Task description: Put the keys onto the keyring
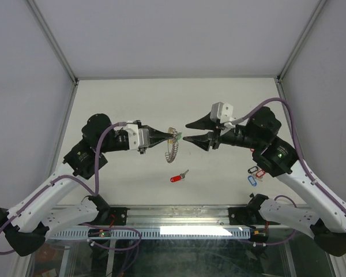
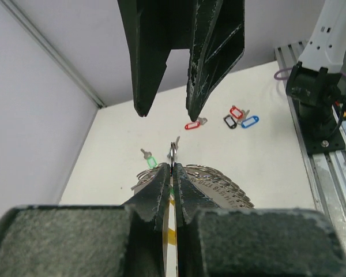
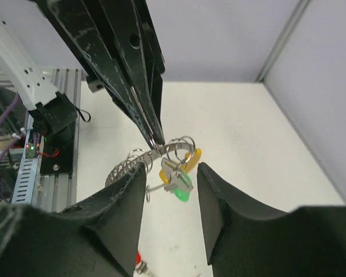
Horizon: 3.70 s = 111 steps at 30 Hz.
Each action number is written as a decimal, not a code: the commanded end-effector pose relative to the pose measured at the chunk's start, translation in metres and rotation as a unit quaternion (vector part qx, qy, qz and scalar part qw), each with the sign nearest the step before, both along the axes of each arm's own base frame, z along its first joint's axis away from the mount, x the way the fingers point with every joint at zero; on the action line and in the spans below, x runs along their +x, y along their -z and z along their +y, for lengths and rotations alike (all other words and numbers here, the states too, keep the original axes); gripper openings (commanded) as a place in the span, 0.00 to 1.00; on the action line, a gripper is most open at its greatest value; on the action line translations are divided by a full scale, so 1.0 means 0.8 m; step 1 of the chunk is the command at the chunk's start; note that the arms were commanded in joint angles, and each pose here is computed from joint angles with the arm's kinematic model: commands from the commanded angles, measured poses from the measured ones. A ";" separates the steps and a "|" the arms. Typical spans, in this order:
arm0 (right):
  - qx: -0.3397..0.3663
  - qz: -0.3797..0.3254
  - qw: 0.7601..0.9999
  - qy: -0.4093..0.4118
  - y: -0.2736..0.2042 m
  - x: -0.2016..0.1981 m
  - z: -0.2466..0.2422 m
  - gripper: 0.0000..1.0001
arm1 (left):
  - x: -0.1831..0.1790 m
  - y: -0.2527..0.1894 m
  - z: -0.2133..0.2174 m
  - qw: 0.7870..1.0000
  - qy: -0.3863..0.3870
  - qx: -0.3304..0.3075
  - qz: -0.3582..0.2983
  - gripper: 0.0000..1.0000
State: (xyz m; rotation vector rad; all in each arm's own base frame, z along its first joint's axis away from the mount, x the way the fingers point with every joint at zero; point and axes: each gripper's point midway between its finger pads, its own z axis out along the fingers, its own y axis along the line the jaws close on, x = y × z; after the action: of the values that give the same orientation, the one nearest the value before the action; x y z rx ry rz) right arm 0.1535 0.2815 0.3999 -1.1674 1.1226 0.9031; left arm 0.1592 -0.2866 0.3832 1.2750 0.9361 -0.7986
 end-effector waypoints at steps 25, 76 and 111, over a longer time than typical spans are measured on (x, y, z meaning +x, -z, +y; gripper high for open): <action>0.017 -0.040 0.999 0.007 0.054 0.007 0.005 0.39 | 0.015 0.034 -0.001 0.995 -0.004 0.103 -0.015 0.00; -0.086 -0.121 0.989 0.007 0.072 0.021 0.043 0.20 | 0.013 0.042 0.003 0.991 0.006 0.135 -0.024 0.00; 0.051 -0.085 0.995 -0.018 0.027 -0.012 0.039 0.00 | -0.021 -0.010 0.024 1.000 -0.012 -0.005 -0.012 0.32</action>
State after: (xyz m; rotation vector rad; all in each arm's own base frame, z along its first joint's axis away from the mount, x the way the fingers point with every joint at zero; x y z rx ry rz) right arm 0.1575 0.3122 0.3326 -1.2695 1.0600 0.7777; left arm 0.1481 -0.2633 0.3754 1.3403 0.9705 -0.7054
